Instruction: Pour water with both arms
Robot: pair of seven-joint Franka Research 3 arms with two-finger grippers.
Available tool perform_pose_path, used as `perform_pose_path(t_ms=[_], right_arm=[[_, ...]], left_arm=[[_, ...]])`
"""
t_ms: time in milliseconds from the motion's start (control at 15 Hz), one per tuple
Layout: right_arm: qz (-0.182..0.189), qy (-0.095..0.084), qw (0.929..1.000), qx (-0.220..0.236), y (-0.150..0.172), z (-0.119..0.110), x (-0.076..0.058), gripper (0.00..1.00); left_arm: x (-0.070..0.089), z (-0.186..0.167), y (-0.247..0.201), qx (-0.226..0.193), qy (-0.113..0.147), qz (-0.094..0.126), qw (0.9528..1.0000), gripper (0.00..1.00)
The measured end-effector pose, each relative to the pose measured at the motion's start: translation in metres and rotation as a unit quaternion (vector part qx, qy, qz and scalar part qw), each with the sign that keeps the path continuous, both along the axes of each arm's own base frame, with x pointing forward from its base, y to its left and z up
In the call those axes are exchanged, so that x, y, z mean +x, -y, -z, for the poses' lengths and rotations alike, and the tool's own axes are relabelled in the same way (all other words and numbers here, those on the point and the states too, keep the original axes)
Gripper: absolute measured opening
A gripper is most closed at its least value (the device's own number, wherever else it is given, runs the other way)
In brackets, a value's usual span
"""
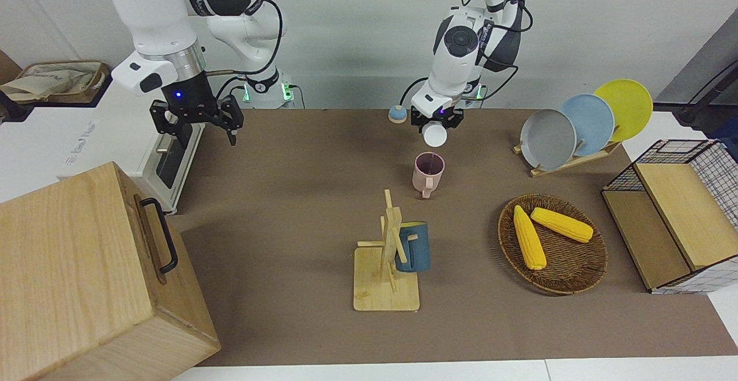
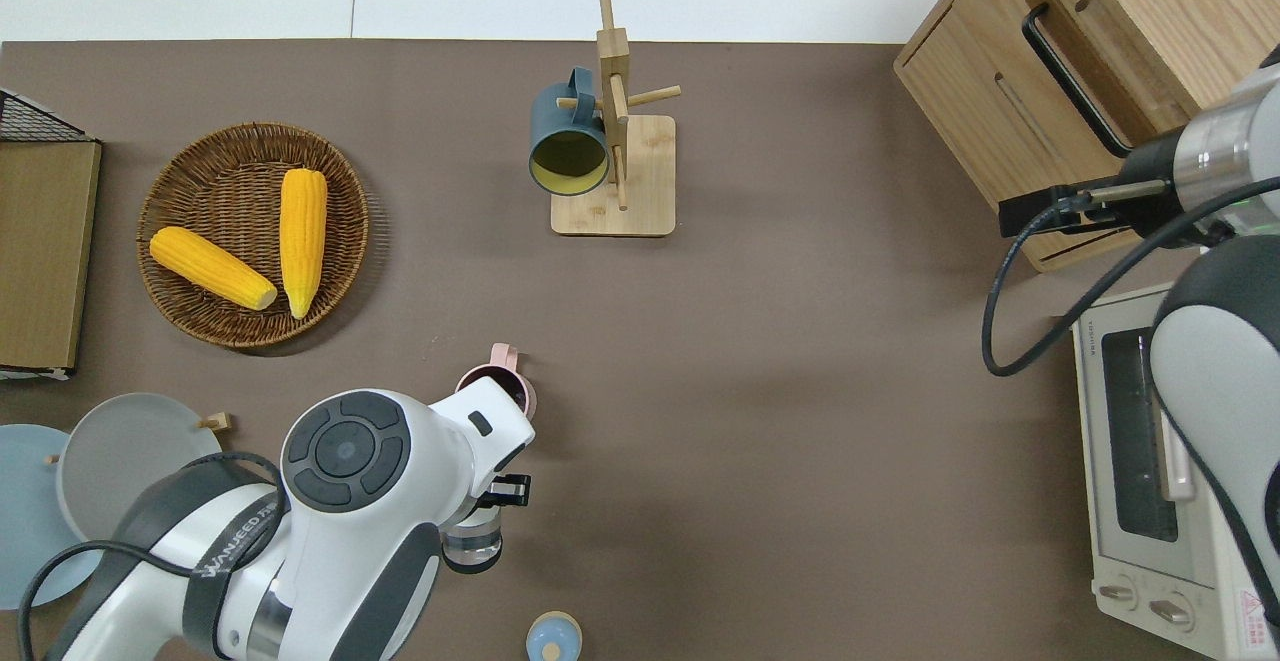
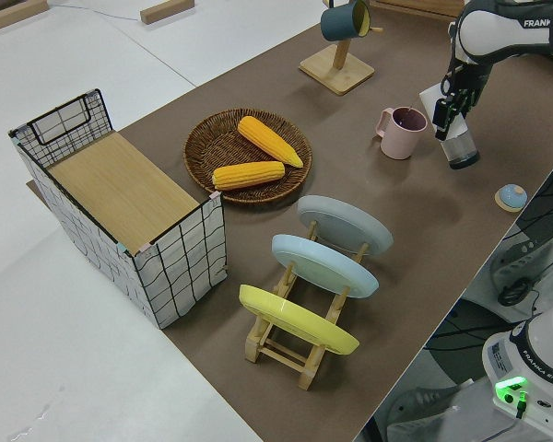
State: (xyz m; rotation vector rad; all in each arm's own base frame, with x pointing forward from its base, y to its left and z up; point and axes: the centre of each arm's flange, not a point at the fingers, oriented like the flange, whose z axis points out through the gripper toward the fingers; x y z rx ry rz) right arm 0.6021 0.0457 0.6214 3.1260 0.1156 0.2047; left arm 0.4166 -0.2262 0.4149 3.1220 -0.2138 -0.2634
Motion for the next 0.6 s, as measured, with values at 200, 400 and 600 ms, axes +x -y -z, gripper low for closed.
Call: perform_pose_path(t_ms=[200,400,600], right_arm=[[0.000,0.004,1.0000,0.000,0.0001,-0.0044,-0.0003,1.00],[0.000,0.005,1.0000,0.000,0.0001,-0.0048,-0.0003,1.00],[0.000,0.005,1.0000,0.000,0.0001,-0.0053,-0.0003,1.00]], left_arm=[[0.0016,0.0014,0.0008,0.000,-0.003,0.000,1.0000,0.64],[0.0019,0.0019,0.0010,0.001,-0.003,0.000,1.0000,0.64],[0.0019,0.0019,0.0010,0.001,-0.004,0.000,1.0000,0.64]])
